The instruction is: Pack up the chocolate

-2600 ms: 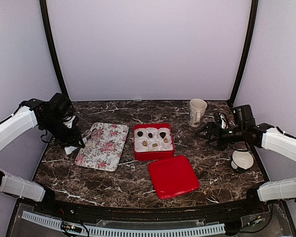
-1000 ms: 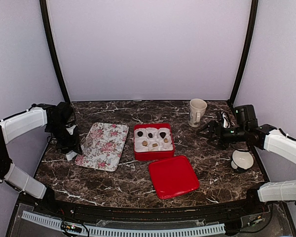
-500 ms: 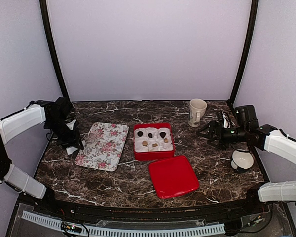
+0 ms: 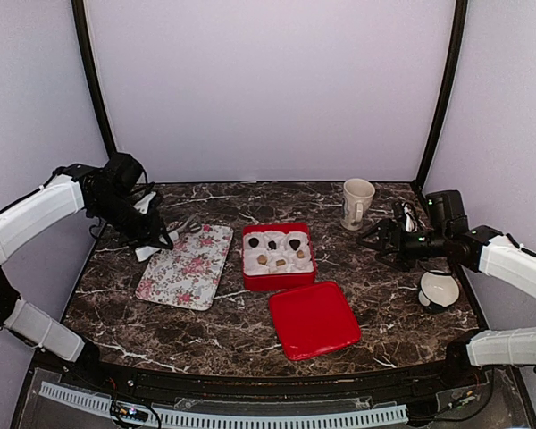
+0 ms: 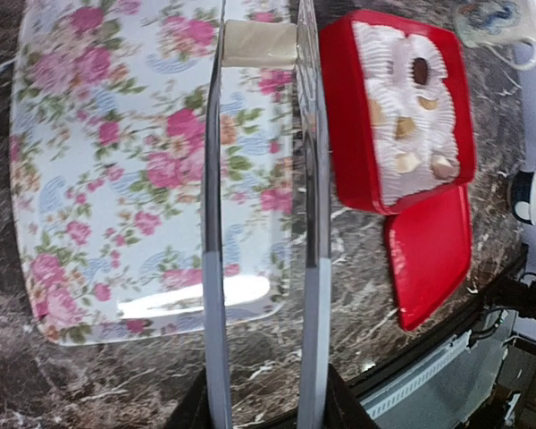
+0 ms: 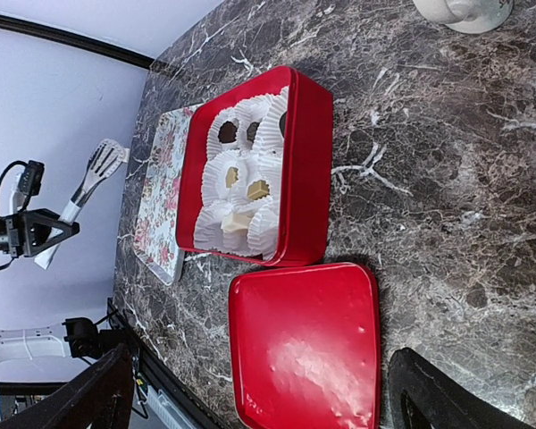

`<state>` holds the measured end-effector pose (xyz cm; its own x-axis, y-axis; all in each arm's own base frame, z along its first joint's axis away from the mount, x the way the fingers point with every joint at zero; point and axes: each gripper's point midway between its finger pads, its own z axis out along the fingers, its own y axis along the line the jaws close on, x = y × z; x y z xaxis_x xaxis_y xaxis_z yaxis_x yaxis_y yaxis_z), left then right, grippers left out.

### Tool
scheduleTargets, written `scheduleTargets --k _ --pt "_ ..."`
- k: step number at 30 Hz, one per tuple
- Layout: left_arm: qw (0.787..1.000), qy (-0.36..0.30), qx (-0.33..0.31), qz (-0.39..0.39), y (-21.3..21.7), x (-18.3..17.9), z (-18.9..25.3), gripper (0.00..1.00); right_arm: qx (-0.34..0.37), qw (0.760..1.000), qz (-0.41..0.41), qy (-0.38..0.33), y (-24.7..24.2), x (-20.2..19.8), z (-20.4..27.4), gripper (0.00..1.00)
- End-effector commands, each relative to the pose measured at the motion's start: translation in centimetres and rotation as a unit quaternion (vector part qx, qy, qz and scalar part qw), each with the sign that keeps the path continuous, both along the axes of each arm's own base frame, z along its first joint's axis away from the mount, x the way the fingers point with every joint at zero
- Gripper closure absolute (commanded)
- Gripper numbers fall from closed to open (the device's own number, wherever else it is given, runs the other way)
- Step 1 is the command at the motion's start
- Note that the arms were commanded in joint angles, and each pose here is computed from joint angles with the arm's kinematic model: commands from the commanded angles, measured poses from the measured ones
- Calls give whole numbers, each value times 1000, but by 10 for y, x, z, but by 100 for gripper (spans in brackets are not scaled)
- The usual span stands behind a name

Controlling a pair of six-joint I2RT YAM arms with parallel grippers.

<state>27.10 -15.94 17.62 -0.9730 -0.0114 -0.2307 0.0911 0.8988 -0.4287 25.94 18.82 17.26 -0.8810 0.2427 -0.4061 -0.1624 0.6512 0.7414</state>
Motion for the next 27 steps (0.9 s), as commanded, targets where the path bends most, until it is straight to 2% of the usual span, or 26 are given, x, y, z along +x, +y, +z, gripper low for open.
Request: scheduleTargets --k 1,6,12,27 --pt "996 -28 -54 -57 -47 -1 30 70 4 1000 -4 -9 -1 1 3 0" --pt "990 -16 -67 -127 -85 -23 30 70 3 1000 -5 -8 -2 0 2 0" --pt "982 2 -45 -182 -113 -47 15 70 3 1000 -6 -7 -3 -1 2 0" --pt "978 17 2 -206 -129 -46 -11 68 2 1000 -7 -7 -3 0 2 0"
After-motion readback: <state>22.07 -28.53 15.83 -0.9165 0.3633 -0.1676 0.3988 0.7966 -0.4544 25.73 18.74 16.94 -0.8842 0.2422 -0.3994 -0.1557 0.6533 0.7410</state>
